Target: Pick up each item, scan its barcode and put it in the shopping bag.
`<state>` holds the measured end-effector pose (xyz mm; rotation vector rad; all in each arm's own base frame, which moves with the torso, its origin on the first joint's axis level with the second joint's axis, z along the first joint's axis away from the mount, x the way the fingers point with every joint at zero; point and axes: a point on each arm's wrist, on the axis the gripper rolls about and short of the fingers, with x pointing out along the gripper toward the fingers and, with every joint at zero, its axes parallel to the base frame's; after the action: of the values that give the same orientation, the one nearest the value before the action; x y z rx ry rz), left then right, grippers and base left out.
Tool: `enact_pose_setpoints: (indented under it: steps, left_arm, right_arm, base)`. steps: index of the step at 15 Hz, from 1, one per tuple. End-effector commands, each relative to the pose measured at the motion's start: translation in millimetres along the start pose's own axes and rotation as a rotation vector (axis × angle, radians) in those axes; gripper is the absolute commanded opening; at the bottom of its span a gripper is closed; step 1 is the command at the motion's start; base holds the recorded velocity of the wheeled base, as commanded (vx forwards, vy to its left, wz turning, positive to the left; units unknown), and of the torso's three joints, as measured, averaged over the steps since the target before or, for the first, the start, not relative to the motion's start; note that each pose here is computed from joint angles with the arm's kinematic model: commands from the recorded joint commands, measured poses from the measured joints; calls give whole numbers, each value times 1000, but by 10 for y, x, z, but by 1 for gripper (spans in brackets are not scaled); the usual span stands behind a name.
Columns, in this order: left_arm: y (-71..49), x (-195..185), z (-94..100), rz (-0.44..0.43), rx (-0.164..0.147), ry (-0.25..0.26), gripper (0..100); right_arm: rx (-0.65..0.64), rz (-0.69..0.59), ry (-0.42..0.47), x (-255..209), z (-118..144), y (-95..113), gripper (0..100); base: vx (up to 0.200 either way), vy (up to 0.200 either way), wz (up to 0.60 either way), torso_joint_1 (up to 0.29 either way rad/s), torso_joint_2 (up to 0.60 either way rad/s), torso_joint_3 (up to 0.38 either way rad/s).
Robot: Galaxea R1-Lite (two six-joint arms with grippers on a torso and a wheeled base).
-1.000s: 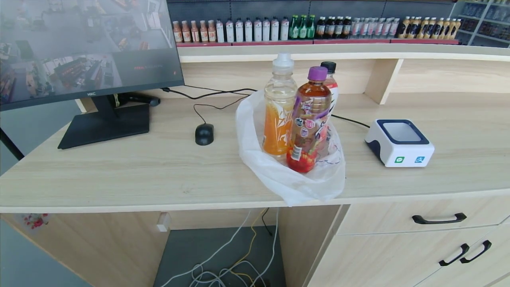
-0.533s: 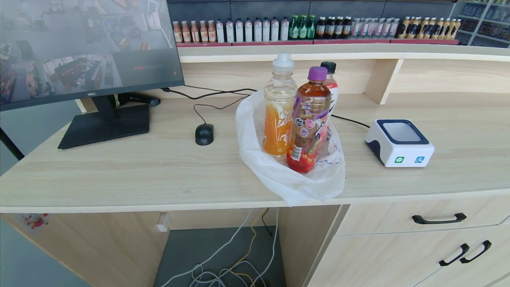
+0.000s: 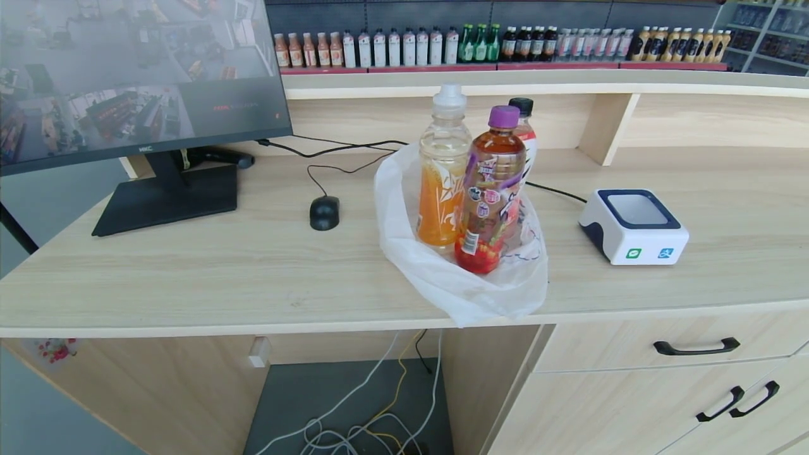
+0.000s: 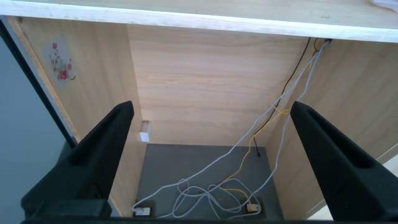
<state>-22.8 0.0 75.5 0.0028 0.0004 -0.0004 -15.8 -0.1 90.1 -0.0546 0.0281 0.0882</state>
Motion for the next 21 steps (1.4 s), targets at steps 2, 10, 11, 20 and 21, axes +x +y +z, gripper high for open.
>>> enact_pose_setpoints:
  steps: [2, 10, 11, 20, 21]
  left_arm:
    - [0, 0, 0, -1, 0, 0, 100]
    - [0, 0, 0, 0, 2, 0, 100]
    - [0, 0, 0, -1, 0, 0, 100]
    - [0, 0, 0, 0, -3, 0, 100]
    - [0, 0, 0, 0, -3, 0, 100]
  right_arm:
    - [2, 17, 59, 2, -126, 6, 100]
    - [27, 16, 59, 2, -126, 6, 100]
    - [27, 16, 59, 2, -126, 6, 100]
    - [25, 16, 59, 2, -126, 6, 100]
    - [27, 16, 59, 2, -126, 6, 100]
  base:
    - [-100, 0, 0, 4, 1, 1]
    - [-75, 0, 0, 5, 3, 0]
    - [0, -200, 0, 12, 2, -2]
    - [0, -200, 0, 2, 3, 1]
    - [0, -200, 0, 2, 2, 2]
